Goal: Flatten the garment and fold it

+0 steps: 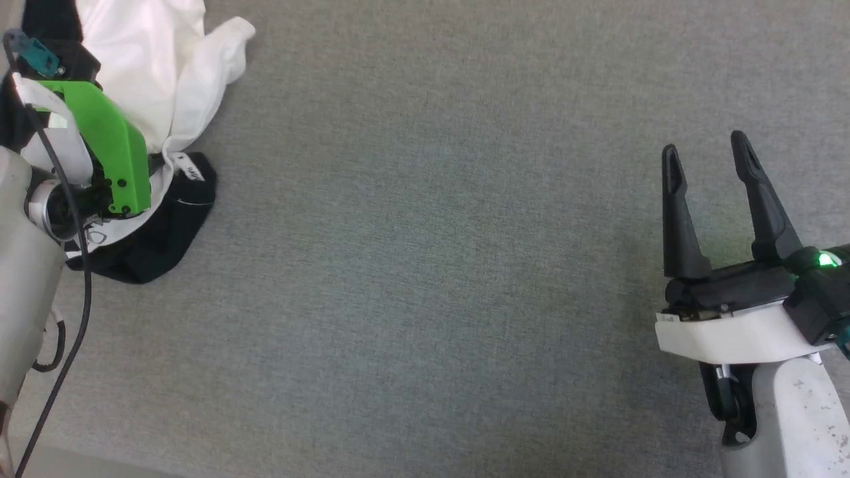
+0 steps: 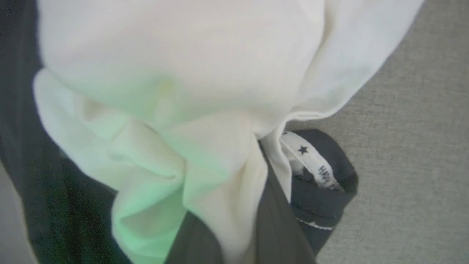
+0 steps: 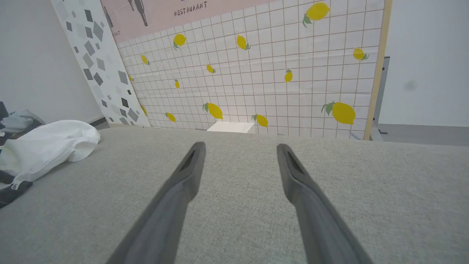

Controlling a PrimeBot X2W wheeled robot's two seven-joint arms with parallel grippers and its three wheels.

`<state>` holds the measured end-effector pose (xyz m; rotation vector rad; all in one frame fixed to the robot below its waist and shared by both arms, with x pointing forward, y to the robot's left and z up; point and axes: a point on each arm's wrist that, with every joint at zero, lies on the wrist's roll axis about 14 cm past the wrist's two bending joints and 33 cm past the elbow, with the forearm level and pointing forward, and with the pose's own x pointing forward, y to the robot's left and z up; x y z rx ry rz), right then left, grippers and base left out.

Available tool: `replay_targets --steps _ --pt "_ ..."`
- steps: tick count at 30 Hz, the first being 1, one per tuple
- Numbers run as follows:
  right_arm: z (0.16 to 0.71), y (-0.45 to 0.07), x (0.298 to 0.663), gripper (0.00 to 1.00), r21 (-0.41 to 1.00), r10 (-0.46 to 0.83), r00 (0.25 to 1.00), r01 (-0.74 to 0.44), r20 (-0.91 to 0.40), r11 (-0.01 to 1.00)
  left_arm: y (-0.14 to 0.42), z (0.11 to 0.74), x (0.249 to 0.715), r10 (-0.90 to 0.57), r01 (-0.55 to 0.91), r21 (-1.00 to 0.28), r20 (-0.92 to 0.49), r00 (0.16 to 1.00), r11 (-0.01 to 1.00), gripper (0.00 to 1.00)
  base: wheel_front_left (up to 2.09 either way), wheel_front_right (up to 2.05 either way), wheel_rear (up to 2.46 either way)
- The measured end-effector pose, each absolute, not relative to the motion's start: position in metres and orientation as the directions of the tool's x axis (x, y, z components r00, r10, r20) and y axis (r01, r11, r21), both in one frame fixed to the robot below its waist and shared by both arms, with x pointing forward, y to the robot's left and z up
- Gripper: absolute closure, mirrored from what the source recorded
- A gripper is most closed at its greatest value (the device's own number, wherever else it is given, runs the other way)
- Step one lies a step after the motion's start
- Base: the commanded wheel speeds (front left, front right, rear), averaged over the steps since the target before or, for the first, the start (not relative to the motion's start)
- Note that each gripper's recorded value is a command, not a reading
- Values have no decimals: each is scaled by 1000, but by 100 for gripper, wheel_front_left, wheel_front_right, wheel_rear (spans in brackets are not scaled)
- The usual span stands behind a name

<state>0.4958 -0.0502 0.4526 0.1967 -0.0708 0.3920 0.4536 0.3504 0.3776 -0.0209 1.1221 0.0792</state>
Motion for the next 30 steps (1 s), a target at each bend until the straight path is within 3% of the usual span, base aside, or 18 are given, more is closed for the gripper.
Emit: replay_targets --steps 9,17,24,30 --pt "481 -53 478 0 186 368 919 -389 139 902 362 475 486 77 -29 78 -718 692 997 100 0 0 0" --pt "506 -67 453 0 188 339 926 -367 166 911 322 595 506 -36 126 160 -473 880 979 100 0 0 0" --pt "526 -83 431 0 179 308 932 -342 192 923 257 685 503 -201 280 262 -291 935 923 100 0 0 0" --pt "540 -108 415 0 174 243 946 -282 216 943 173 729 504 -403 445 321 -192 895 836 100 0 0 0"
